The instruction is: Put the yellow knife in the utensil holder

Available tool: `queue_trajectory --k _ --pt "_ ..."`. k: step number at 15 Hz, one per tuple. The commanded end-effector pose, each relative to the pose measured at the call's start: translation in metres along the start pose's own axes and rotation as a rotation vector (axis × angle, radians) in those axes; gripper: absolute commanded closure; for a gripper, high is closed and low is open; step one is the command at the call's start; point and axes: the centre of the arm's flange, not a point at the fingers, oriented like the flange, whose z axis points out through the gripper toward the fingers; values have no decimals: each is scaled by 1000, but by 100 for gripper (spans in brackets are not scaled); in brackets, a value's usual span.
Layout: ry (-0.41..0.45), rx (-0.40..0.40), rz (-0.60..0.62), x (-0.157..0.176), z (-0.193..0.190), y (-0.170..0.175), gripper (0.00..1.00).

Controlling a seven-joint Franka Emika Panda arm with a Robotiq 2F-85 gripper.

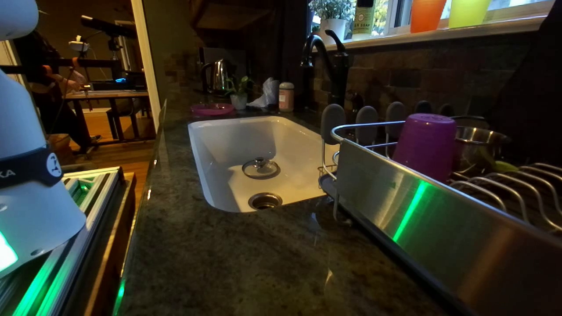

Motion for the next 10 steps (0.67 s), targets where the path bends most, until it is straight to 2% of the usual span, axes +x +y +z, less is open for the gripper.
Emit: queue_trajectory --k 1,5,7,9,10 --pt "-80 21 -94 8 27 34 0" --pt "-158 23 -171 7 61 81 0" --pt "-195 55 -196 4 64 106 0" --pt "-193 82 -179 -1 54 134 0" --pt "-180 51 -175 -10 64 106 0"
